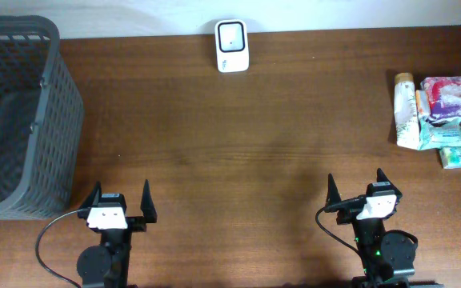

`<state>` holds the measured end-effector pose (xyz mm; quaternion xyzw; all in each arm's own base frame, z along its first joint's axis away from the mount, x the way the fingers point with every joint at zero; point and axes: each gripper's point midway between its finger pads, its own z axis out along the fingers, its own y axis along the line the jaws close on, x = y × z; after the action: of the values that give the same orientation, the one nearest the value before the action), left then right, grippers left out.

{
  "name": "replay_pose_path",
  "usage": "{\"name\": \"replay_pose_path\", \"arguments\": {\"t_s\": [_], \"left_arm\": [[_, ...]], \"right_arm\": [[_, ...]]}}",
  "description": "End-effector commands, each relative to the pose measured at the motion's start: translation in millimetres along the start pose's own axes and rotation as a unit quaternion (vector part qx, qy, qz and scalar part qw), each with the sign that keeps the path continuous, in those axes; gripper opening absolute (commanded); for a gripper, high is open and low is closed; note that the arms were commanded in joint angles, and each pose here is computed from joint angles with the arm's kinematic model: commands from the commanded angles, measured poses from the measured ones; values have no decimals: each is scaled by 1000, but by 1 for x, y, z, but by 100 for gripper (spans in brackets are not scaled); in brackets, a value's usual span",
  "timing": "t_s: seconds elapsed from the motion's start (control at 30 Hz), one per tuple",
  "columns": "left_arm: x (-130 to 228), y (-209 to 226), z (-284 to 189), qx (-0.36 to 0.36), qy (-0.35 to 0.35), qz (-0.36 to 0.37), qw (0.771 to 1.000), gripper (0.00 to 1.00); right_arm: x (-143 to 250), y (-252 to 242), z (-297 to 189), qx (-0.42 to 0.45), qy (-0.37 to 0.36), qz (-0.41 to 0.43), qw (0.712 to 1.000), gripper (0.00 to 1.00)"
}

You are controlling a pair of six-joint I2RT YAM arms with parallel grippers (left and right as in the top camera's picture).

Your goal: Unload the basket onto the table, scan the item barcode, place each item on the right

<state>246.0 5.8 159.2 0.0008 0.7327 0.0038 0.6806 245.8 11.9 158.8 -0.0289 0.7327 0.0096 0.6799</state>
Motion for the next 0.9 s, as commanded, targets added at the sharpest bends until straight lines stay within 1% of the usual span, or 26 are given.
{"name": "replay_pose_path", "arguments": {"t_s": [0.0,0.13,0.37,0.47,0.6,0.87], "left_arm": [[3,8,0,-21,3,-13,1000,99],[4,14,-1,-40,4,-13,999,99],[4,17,-1,-47,3,-21,999,99],[3,22,-1,-63,1,-44,997,99],[4,18,-1,-51,4,-11,999,99],[4,12,0,-38,5,0,999,99]], "right_arm": [[3,-3,0,7,1,0,1000,99],[3,-3,0,7,1,1,1000,99],[3,-3,0,7,1,0,1000,99],[3,-3,0,7,1,1,1000,99],[3,-3,0,7,1,0,1000,99],[3,-3,0,7,1,0,1000,99]]}}
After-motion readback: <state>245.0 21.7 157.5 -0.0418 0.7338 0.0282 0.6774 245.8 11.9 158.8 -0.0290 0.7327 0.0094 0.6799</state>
